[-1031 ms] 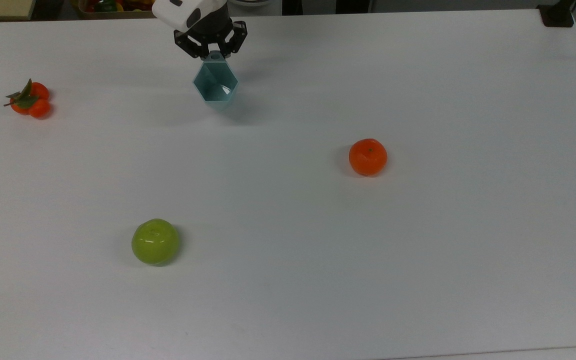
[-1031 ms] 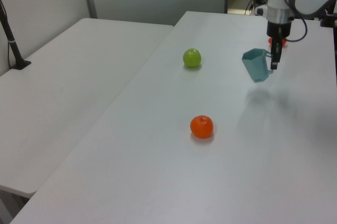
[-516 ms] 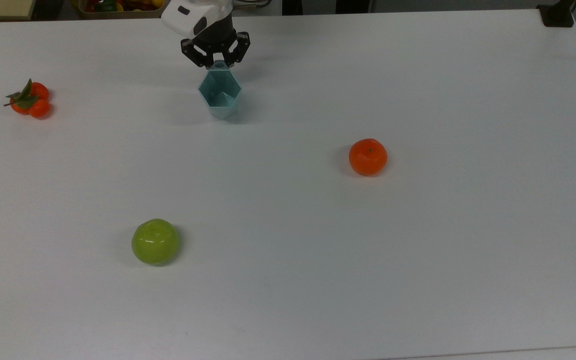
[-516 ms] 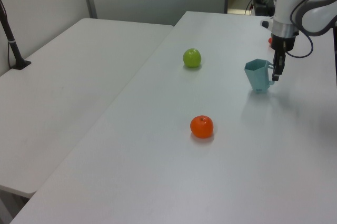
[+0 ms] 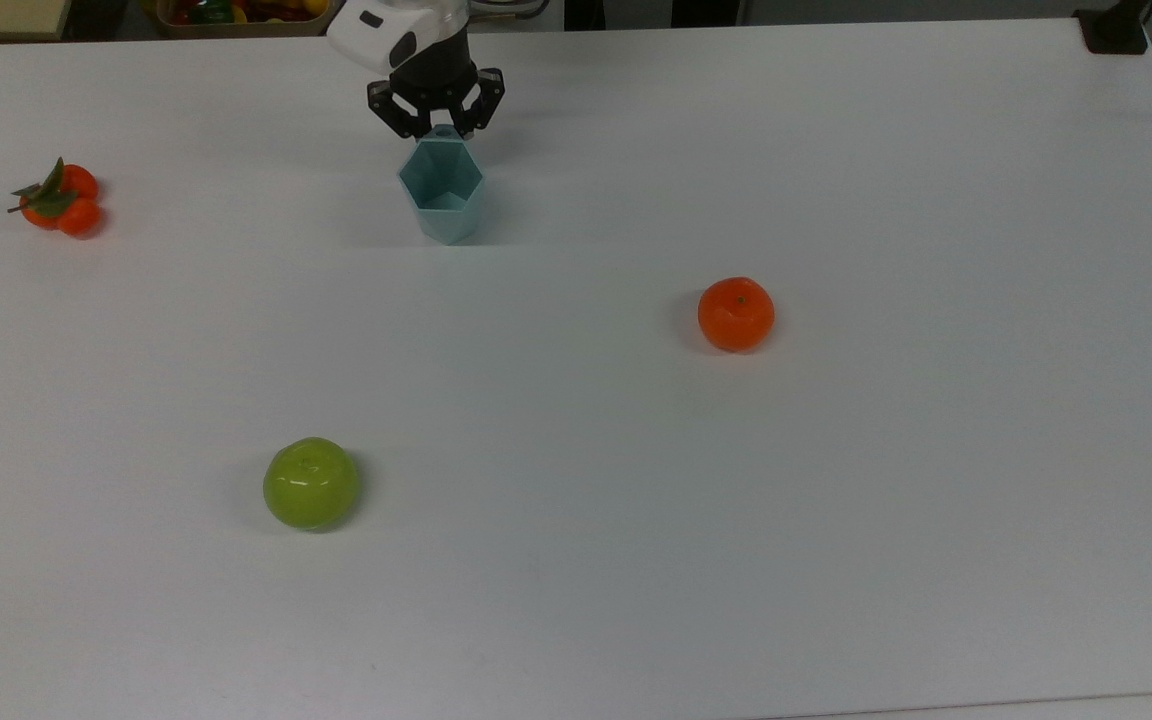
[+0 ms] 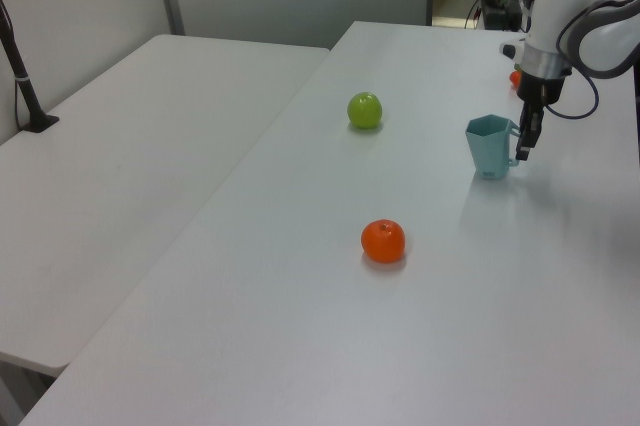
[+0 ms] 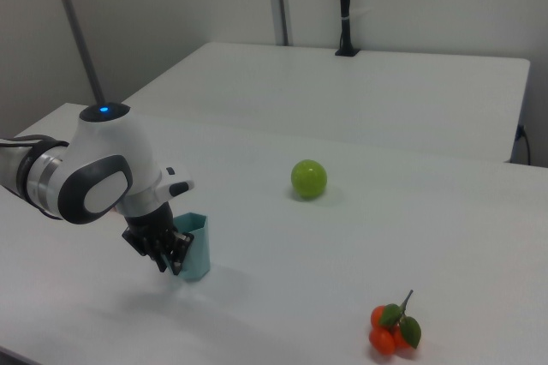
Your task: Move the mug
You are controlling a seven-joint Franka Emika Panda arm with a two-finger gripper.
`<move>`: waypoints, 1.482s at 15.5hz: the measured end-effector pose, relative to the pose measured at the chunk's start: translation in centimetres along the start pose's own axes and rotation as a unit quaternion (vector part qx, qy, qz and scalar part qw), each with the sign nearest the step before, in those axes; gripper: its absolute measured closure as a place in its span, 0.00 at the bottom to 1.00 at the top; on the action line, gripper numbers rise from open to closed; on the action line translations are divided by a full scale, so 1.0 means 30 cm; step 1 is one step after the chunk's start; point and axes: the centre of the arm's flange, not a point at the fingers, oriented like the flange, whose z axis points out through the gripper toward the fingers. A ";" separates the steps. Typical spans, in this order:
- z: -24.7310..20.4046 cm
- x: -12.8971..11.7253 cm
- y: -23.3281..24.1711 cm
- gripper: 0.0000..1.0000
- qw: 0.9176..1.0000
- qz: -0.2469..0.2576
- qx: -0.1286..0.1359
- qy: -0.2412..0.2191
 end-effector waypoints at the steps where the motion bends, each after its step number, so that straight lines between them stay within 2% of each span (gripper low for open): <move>1: 0.008 -0.005 -0.005 0.70 1.000 0.000 0.002 -0.003; 5: 0.017 -0.011 -0.011 0.42 1.000 -0.001 0.003 -0.006; 6: 0.017 -0.011 -0.011 0.42 1.000 -0.001 0.003 -0.006; 7: 0.017 -0.011 -0.011 0.37 1.000 0.000 0.003 -0.006; 11: 0.019 -0.014 -0.011 0.01 1.000 0.000 0.005 -0.011; 16: -0.046 0.012 -0.009 0.00 0.999 0.005 0.012 -0.037; 20: -0.404 0.144 0.002 0.00 0.998 0.033 0.019 -0.055; 23: -0.670 0.193 -0.027 0.00 0.998 0.046 0.018 -0.047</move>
